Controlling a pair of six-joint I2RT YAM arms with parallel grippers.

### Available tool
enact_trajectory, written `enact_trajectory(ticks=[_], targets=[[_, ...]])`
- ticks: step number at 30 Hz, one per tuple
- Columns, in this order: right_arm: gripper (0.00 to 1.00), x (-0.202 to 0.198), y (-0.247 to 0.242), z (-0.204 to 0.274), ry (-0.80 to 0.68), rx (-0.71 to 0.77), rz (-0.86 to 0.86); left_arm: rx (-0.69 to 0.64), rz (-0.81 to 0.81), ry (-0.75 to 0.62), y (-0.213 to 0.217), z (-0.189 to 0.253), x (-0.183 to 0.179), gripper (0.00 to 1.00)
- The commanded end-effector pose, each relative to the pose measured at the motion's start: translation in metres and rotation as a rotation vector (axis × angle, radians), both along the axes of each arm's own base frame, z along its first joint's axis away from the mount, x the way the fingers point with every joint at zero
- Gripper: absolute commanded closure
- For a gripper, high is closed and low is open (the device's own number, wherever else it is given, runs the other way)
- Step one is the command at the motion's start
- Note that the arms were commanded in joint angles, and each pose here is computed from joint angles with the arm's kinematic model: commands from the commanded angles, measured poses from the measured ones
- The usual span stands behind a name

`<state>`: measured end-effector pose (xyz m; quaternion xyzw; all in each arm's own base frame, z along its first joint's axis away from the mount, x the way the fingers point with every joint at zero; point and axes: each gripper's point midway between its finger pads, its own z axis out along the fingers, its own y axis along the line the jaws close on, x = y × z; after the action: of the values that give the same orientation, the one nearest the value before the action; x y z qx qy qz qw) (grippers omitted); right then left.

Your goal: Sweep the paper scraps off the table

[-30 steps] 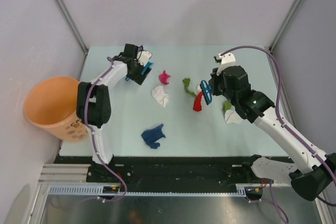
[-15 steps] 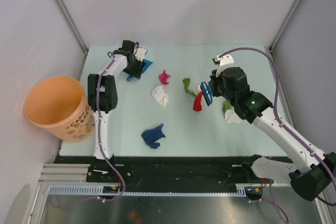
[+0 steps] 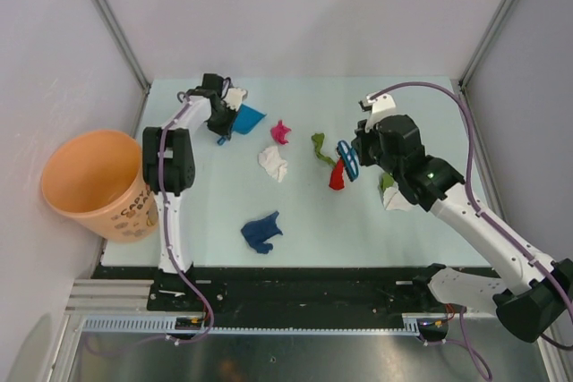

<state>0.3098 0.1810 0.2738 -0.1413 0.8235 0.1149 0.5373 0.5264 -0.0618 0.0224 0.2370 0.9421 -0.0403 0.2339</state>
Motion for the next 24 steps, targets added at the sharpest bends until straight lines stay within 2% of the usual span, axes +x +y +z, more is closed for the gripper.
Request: enact_trajectory(ticks=[1,2,4,5,6,8,9,12,14,16,19,20,22,24], targets=[[1.00,-0.022,0.037,0.035,-0.111,0.059,0.191,-0.014,-0.059,-0.006,0.000,0.053,-0.043,1.00],[1.00,-0.040,0.061,0.035,-0.116,0.052,0.299,-0.019,-0.063,-0.075,0.001,0.089,-0.048,1.00],[1.00,-0.069,0.098,0.032,-0.128,0.039,0.487,-0.015,-0.083,-0.082,0.002,0.101,-0.070,1.00],[1.00,-0.102,0.134,0.019,-0.077,0.056,0.670,-0.013,-0.088,-0.111,0.004,0.115,-0.077,1.00],[1.00,-0.114,0.153,0.019,-0.072,0.094,0.737,-0.017,-0.095,-0.174,0.004,0.144,-0.088,1.00],[1.00,-0.147,0.200,0.001,-0.023,0.147,0.916,-0.014,-0.115,-0.179,0.006,0.149,-0.113,1.00],[1.00,-0.154,0.215,-0.008,0.014,0.175,0.944,-0.012,-0.125,-0.225,0.007,0.168,-0.126,1.00],[1.00,-0.163,0.259,-0.029,0.045,0.239,1.011,0.015,-0.160,-0.183,0.013,0.157,-0.163,1.00],[1.00,-0.151,0.272,-0.038,0.061,0.279,0.954,0.069,-0.174,-0.163,0.024,0.148,-0.188,1.00],[1.00,-0.130,0.276,-0.064,0.091,0.245,0.850,0.102,-0.181,-0.139,0.034,0.138,-0.211,1.00],[1.00,-0.082,0.253,-0.097,0.133,0.169,0.620,0.114,-0.180,-0.111,0.043,0.132,-0.234,1.00],[1.00,-0.074,0.240,-0.112,0.192,0.146,0.546,0.118,-0.182,-0.104,0.045,0.130,-0.239,1.00],[1.00,-0.058,0.220,-0.117,0.209,0.117,0.460,0.116,-0.209,-0.094,0.044,0.127,-0.252,1.00],[1.00,-0.060,0.204,-0.123,0.222,0.045,0.443,0.077,-0.252,-0.052,0.035,0.116,-0.268,1.00]])
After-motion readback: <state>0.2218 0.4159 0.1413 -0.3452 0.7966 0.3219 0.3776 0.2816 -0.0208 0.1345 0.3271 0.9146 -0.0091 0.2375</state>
